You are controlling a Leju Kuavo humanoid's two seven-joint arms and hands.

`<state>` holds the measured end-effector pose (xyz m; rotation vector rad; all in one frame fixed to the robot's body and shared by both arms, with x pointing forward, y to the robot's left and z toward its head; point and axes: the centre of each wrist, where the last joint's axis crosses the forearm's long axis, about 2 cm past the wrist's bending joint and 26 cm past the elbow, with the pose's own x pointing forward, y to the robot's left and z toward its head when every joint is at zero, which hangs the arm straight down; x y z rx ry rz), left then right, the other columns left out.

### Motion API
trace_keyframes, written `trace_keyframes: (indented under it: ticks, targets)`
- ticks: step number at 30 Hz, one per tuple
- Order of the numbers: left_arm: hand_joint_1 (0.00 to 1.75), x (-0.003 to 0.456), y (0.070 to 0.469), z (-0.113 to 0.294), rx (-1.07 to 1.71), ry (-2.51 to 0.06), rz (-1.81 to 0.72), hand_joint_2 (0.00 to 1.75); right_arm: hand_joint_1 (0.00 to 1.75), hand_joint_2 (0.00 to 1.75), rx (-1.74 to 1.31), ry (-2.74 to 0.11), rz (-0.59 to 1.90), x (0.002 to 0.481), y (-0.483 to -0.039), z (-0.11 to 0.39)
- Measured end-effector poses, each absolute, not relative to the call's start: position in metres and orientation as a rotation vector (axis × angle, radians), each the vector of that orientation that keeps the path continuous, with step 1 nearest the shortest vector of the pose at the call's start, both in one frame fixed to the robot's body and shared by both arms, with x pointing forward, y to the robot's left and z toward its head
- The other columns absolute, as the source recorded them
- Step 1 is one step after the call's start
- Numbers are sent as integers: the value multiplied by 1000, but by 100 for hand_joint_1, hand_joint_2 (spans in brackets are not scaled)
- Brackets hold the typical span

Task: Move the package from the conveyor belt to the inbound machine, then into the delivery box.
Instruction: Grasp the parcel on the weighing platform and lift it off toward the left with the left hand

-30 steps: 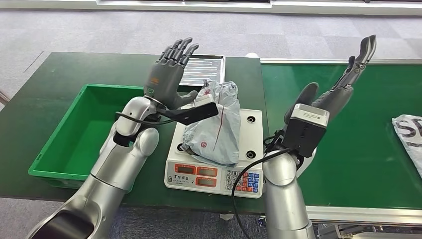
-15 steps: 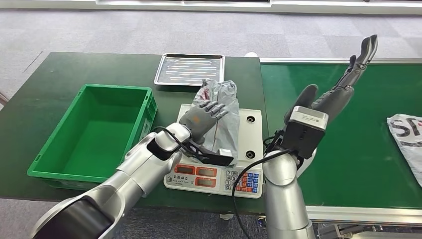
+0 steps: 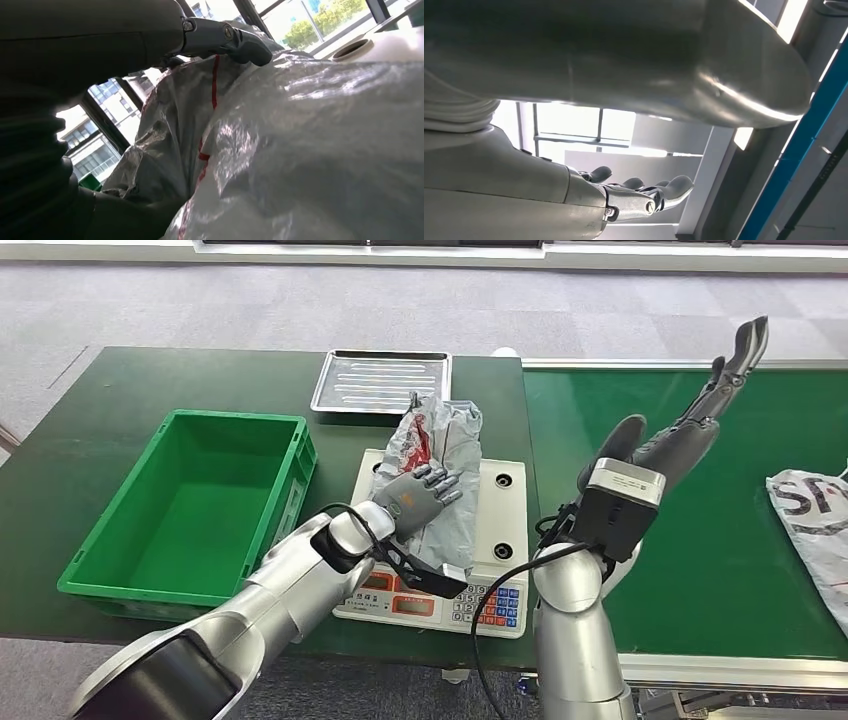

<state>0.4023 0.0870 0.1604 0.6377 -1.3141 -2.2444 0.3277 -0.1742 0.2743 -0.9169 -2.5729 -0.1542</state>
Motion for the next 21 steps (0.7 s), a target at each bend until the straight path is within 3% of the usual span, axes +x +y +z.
trace_keyframes:
  ticks: [21]
  targets:
    - [175,403,94,156,618,-1367,-2205,175,0,0,-919,-2572,-155,327,-177,270]
